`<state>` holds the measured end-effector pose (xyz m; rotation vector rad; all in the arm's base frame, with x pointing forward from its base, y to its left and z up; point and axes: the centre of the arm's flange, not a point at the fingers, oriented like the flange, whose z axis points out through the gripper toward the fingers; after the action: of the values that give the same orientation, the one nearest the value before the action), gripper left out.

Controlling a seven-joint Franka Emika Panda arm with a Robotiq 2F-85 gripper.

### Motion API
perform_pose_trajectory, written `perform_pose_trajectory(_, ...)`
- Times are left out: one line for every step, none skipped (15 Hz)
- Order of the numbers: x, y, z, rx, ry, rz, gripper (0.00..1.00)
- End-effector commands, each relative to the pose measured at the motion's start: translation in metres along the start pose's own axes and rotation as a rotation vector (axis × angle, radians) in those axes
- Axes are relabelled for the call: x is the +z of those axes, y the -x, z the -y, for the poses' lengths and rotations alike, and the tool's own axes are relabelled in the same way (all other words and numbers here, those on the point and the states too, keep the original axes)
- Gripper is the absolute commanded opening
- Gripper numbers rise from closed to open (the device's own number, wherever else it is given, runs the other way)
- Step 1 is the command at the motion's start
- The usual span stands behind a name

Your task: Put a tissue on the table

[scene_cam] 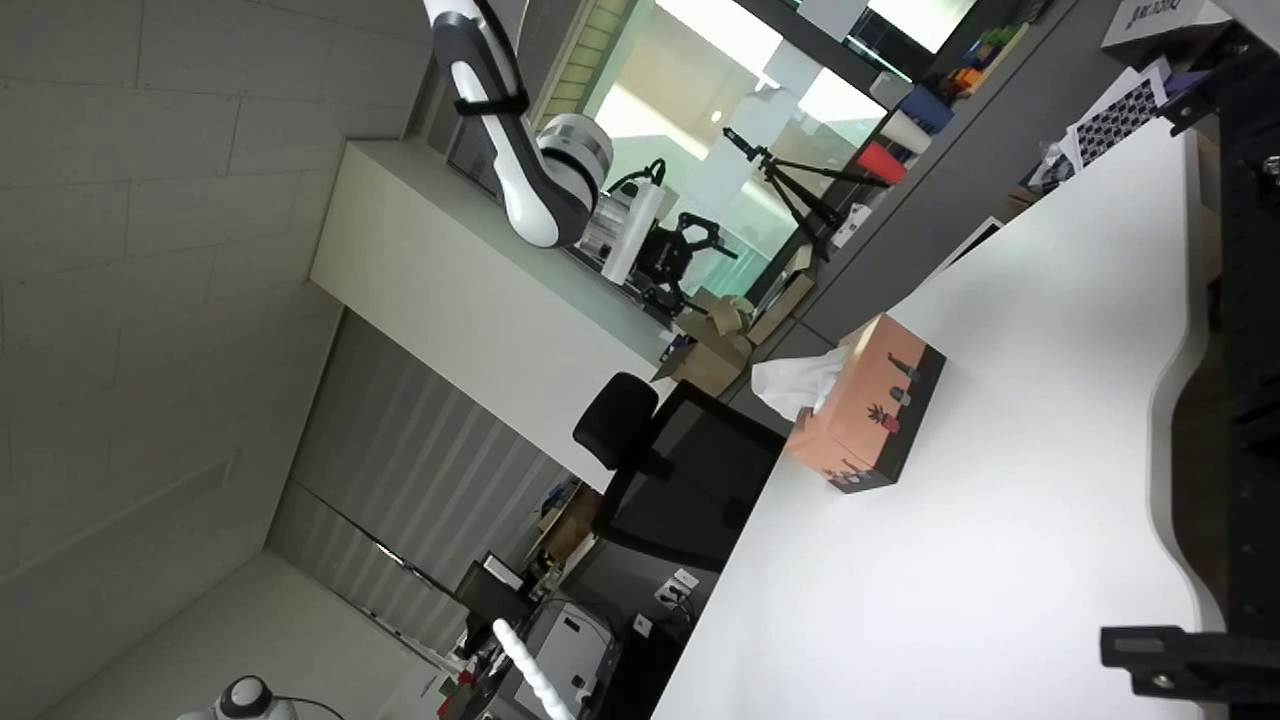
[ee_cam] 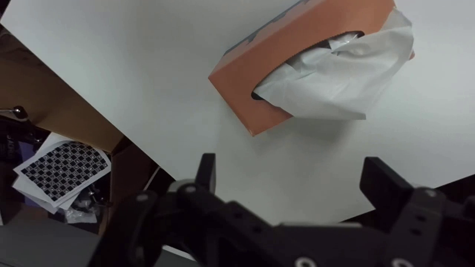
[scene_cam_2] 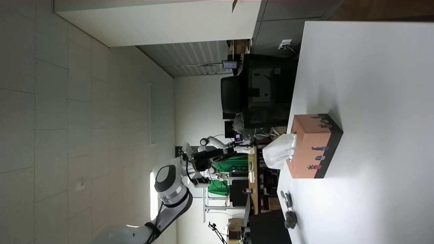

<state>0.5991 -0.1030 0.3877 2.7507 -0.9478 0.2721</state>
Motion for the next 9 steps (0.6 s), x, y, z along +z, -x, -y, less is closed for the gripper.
perform_pose_trajectory(0.026, -0.025, 0.040, 0.192, 0.028, -0.007, 1.00)
perform_pose_trajectory(0.034, -0.026, 0.047, 0.236, 0.040, 0.000, 1.00)
perform_pose_trajectory(0.043, -0.025, 0.053, 0.277, 0.057, 0.002, 1.00)
perform_pose_trajectory(0.050, -0.024, 0.059, 0.301, 0.063, 0.004, 1.00)
perform_pose_trajectory(0.056, -0.023, 0.064, 0.320, 0.068, 0.006, 1.00)
perform_pose_trajectory(0.062, -0.021, 0.068, 0.331, 0.070, 0.009, 1.00)
perform_pose_trajectory(0.067, -0.019, 0.072, 0.335, 0.069, 0.018, 1.00)
perform_pose_trajectory(0.071, -0.016, 0.076, 0.329, 0.071, 0.019, 1.00)
perform_pose_trajectory(0.076, -0.014, 0.079, 0.325, 0.073, 0.024, 1.00)
